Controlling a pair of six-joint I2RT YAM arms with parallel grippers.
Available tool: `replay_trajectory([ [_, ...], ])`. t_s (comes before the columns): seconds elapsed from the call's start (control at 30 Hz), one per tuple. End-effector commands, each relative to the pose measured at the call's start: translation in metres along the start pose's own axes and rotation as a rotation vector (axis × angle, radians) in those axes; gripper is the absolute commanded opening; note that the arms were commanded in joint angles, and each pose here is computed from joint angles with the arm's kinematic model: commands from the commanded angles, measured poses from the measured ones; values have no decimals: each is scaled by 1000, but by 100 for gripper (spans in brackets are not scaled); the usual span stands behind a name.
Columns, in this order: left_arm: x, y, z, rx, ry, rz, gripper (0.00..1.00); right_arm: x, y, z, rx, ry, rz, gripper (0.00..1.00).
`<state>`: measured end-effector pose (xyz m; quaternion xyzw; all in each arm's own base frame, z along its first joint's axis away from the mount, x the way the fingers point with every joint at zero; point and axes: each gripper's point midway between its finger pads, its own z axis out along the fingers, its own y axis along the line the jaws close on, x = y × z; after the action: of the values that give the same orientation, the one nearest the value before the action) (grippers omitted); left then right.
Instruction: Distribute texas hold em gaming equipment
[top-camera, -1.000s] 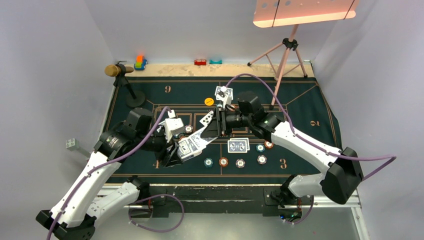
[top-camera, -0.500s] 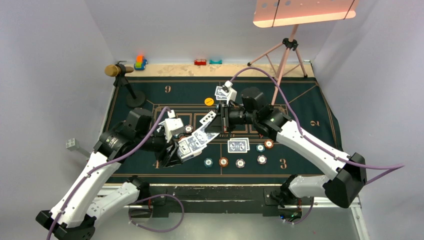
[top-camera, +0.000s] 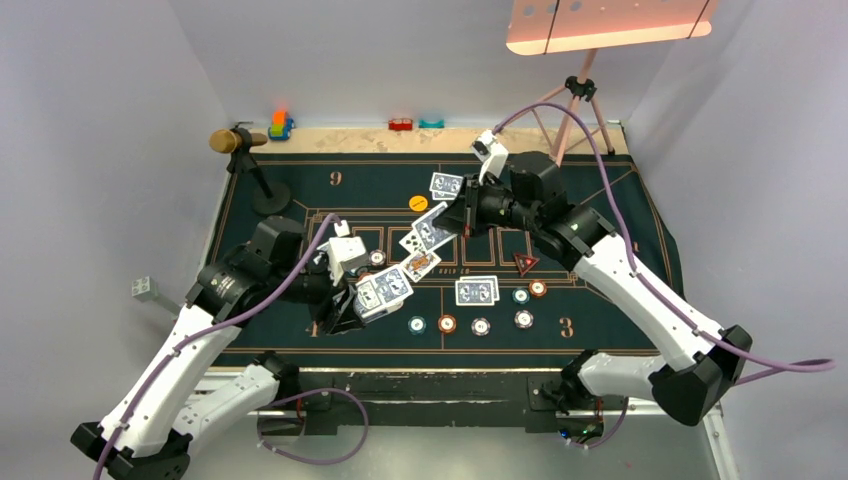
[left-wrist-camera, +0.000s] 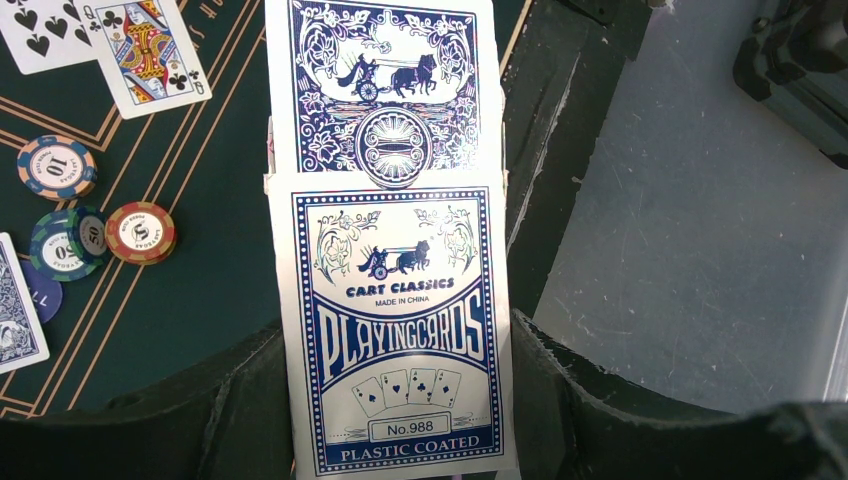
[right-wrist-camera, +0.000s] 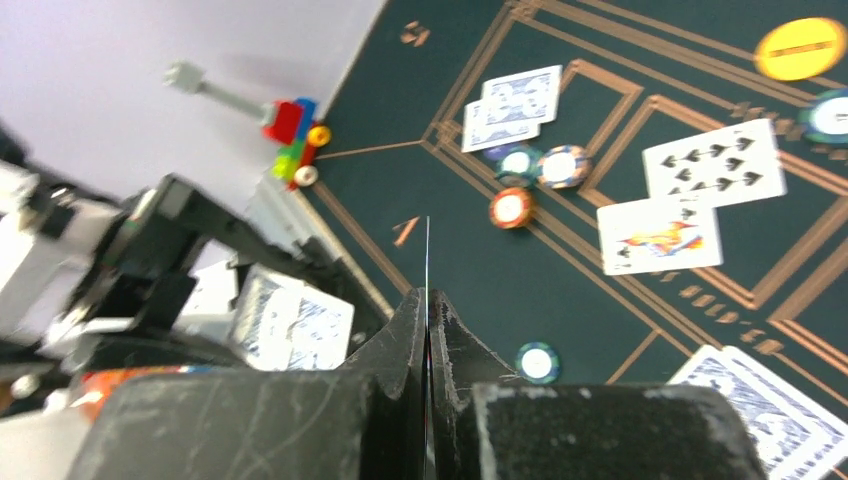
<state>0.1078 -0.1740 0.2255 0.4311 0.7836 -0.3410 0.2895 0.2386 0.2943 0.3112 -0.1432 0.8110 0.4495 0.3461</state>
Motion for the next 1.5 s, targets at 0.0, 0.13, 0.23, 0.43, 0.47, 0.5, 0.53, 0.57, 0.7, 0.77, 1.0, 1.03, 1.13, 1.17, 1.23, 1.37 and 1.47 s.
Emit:
replay_trajectory([
  [0.0,-21,-4,-9,-4,-75,30,20,-12,-59,0,279,-85,-100,0],
  [0.13,-25,-7,-12,2,-87,32,21,-7,-121,14,566,-59,-163,0],
  [0.23,-23,-8,-12,1,-82,33,21,-8,-163,17,841,-18,-243,0],
  [0.43,-21,-8,-13,-2,-79,32,21,-3,-199,28,1172,17,-415,0],
  [0.47,-21,-8,-13,-2,-81,34,21,0,-202,32,1201,22,-437,0],
  [0.5,-21,-8,-13,-1,-80,31,21,4,-205,37,1227,29,-460,0],
  [0.53,-21,-8,-13,-1,-82,32,21,8,-209,43,1254,41,-484,0],
  [0.57,-22,-8,-13,0,-83,32,21,16,-216,50,1289,66,-513,0],
  [0.7,-21,-9,-13,1,-80,31,21,28,-227,68,1392,110,-611,0],
  [0.77,-21,-8,-12,-1,-81,32,21,31,-228,79,1390,118,-632,0],
  [1.0,-20,-8,-13,-5,-80,31,21,38,-230,110,1330,118,-653,0],
  [1.03,-20,-8,-13,-5,-80,31,21,40,-231,113,1323,123,-654,0],
  [1.13,-22,-7,-13,-6,-82,32,21,49,-230,124,1288,142,-659,0],
  [1.17,-21,-7,-13,-5,-82,30,21,52,-229,128,1271,147,-658,2],
  [1.23,-22,-7,-13,-5,-82,29,21,59,-225,137,1234,156,-655,5],
  [1.37,-22,-7,-12,-5,-81,28,21,70,-221,149,1188,176,-653,11],
  [1.47,-22,-7,-13,-6,-81,31,21,78,-220,155,1170,195,-659,15],
])
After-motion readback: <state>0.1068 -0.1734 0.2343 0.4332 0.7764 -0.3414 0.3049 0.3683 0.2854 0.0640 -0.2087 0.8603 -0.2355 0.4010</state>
